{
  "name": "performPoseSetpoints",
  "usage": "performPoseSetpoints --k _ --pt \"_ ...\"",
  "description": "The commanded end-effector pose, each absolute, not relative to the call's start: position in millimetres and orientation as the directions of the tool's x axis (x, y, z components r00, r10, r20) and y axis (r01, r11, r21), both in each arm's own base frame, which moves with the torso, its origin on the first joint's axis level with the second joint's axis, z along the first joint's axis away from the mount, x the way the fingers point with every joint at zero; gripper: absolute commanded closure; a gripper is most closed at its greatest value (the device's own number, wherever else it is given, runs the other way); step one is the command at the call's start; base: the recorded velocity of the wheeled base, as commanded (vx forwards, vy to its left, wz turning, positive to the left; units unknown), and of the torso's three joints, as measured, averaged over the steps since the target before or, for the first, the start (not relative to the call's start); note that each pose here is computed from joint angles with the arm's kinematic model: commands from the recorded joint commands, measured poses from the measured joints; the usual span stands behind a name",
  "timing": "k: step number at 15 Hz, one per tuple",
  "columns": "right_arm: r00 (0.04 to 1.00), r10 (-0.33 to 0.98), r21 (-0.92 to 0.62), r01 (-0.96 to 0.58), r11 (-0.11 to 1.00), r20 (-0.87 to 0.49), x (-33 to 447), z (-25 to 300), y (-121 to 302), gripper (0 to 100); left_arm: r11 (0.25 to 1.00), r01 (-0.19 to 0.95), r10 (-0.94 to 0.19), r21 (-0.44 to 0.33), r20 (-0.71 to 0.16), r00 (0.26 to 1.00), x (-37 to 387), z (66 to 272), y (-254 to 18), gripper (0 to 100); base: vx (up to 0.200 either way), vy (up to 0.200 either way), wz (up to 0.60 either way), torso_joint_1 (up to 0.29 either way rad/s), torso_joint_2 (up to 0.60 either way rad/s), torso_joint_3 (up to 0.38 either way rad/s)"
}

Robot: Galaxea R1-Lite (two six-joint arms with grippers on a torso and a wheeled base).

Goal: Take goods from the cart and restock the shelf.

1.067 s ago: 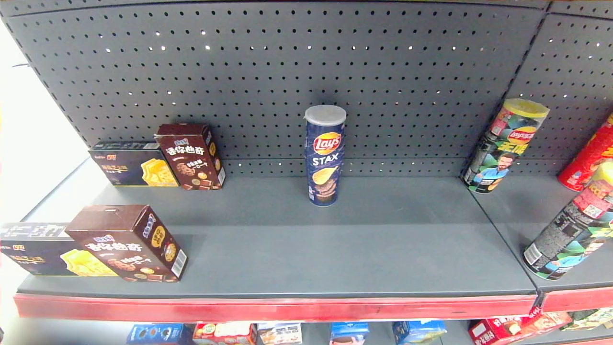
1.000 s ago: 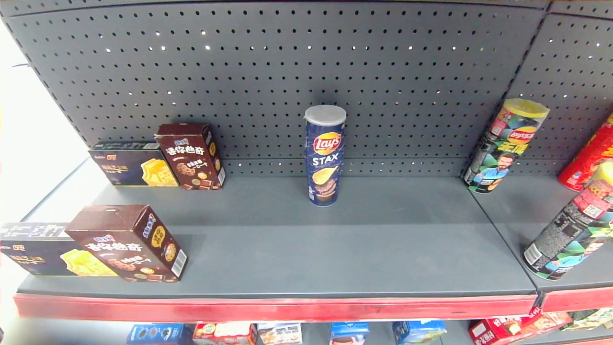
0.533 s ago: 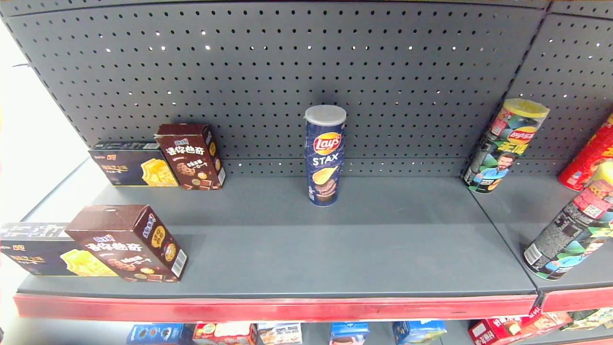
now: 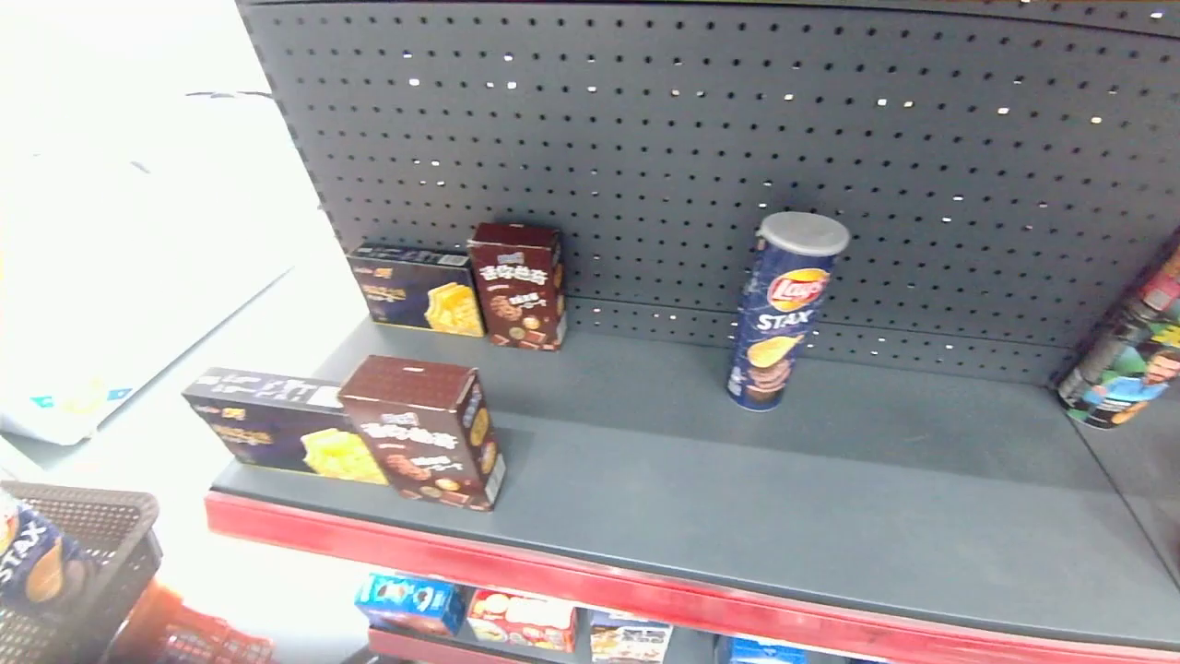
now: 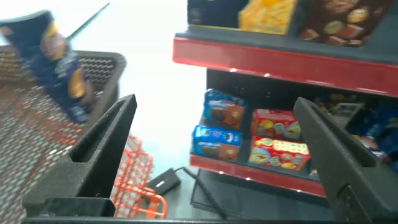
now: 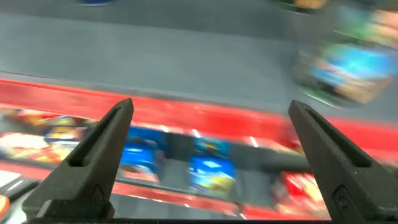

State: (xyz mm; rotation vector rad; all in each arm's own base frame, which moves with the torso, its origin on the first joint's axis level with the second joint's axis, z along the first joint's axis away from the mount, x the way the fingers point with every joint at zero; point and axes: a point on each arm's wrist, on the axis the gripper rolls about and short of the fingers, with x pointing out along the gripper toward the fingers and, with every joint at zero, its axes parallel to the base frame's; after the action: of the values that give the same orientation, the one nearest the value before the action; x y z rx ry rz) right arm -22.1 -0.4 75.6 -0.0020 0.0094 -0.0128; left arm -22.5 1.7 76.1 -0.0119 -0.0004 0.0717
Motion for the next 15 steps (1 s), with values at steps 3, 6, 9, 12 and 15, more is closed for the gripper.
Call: performPoseSetpoints --k 3,6,9,12,15 --pt "1.0 -0.012 -0.003 0.012 1.0 -0.009 -22.1 75.7 -0.4 0 0.997 -0.072 0.072 -0.012 -0.002 0.997 -22.4 76.1 1.7 0 0.0 0.0 0.6 -0.002 0.0 0.004" --pt "1.0 -0.012 -0.003 0.012 1.0 -0.009 -22.1 75.7 -0.4 0 0.997 -0.072 0.072 -0.012 -0.002 0.997 -22.4 76.1 1.7 0 0.0 0.0 0.6 0.002 0.0 0.004" --pt "1.0 -0.014 -0.003 0.014 1.0 -0.009 -22.1 75.7 -0.4 0 0.997 -0.072 0.072 -0.012 0.0 0.997 -22.5 76.1 1.7 0 0.0 0.0 0.0 0.0 0.0 0.0" --pt "1.0 -0.014 -0.003 0.014 1.0 -0.009 -22.1 75.7 -0.4 0 0.998 -0.067 0.067 -0.008 0.0 0.998 -22.5 76.1 1.6 0 0.0 0.0 0.0 0.0 0.0 0.0" --pt "1.0 -0.012 -0.003 0.012 1.0 -0.009 -22.1 75.7 -0.4 0 0.998 -0.067 0.067 -0.009 -0.002 0.998 -22.4 76.1 1.6 0 0.0 0.0 0.0 0.0 0.0 0.0"
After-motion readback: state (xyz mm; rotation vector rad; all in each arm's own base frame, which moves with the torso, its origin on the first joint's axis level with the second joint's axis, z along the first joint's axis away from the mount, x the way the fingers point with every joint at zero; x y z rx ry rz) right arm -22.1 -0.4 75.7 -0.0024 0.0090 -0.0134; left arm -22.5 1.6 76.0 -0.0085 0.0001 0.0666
